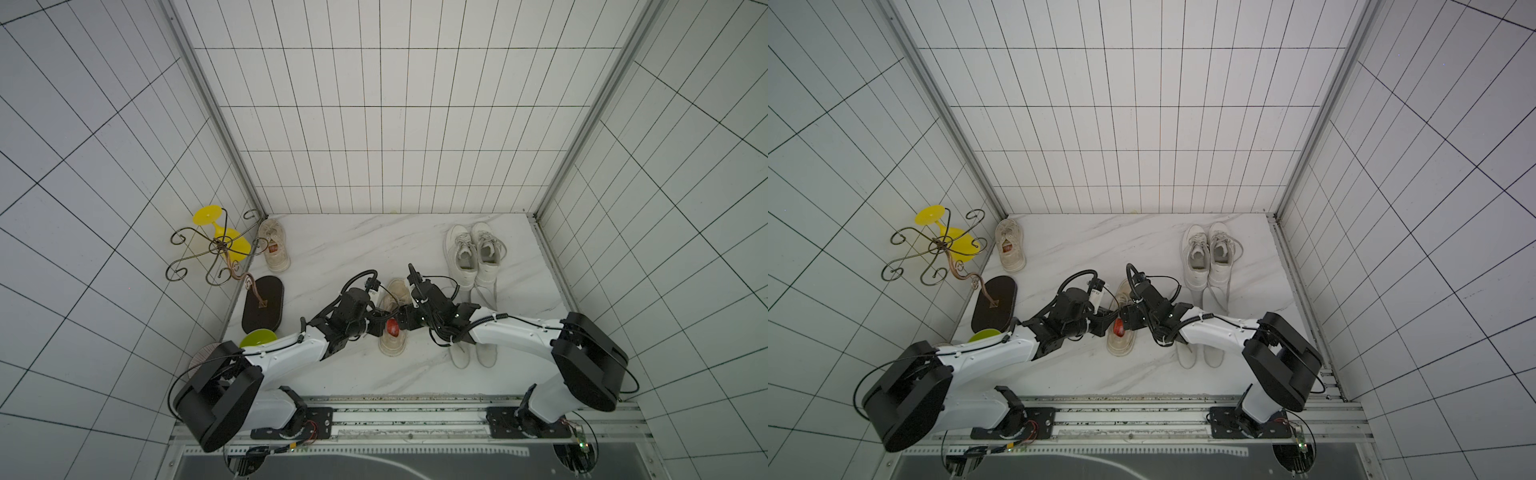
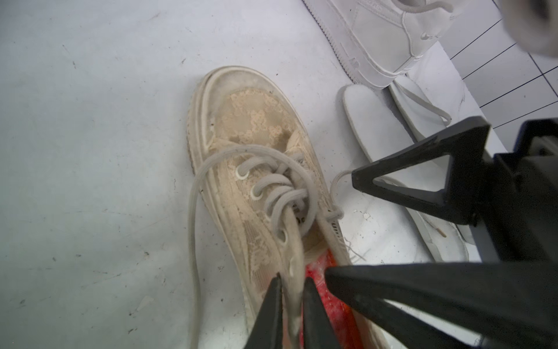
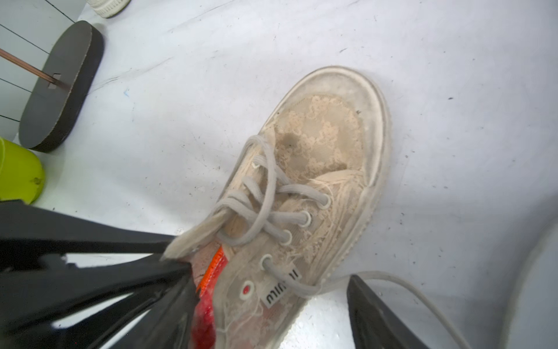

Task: Remove the insole from the shoe
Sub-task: Untie the shoelace on the shoe.

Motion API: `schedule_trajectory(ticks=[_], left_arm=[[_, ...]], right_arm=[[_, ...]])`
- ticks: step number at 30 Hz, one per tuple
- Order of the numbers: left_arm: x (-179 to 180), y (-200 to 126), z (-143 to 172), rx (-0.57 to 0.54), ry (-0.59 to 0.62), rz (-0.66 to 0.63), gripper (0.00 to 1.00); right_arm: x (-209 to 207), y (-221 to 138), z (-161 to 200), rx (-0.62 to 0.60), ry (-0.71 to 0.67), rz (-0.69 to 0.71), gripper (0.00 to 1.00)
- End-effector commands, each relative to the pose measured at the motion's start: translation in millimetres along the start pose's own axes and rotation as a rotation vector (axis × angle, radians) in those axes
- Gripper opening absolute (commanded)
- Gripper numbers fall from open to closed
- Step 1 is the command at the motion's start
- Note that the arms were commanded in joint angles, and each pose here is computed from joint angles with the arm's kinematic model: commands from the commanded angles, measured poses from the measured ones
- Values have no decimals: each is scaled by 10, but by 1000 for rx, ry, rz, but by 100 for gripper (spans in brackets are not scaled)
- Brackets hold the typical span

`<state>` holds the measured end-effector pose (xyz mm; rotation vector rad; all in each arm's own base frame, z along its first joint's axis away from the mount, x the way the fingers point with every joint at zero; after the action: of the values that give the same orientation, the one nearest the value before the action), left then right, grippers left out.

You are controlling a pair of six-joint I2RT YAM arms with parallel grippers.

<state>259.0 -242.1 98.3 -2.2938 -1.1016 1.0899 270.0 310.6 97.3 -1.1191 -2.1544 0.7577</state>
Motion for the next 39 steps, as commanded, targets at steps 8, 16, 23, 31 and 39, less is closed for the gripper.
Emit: schedule_trajectory(ticks=[8, 16, 23, 31, 39], left_arm=[[-108, 35, -152, -41, 20, 18, 22], [26, 90, -130, -28, 9, -56, 21], [71, 71, -146, -39, 6, -85, 6], [315, -136, -278, -138, -45, -210, 0], [420, -224, -314, -172, -88, -225, 0]], right_arm=[[56, 20, -225, -31, 7, 47, 62], [159, 50, -195, -15, 1, -7, 33], [162, 32, -176, -10, -4, -14, 11], [-430, -194, -192, -44, 57, 188, 0], [-902, -319, -84, -27, 92, 315, 0]])
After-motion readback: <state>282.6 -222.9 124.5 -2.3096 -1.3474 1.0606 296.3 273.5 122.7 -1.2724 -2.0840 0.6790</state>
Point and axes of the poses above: each gripper's point midway between its finger pads, its own y axis out along the fingers, its own x axis along the line the jaws close on, z = x × y, the point moved 1 cm from there along -y, back along the fingers, and after that the axes turned 6 degrees about -y, right-handed, at the moved point
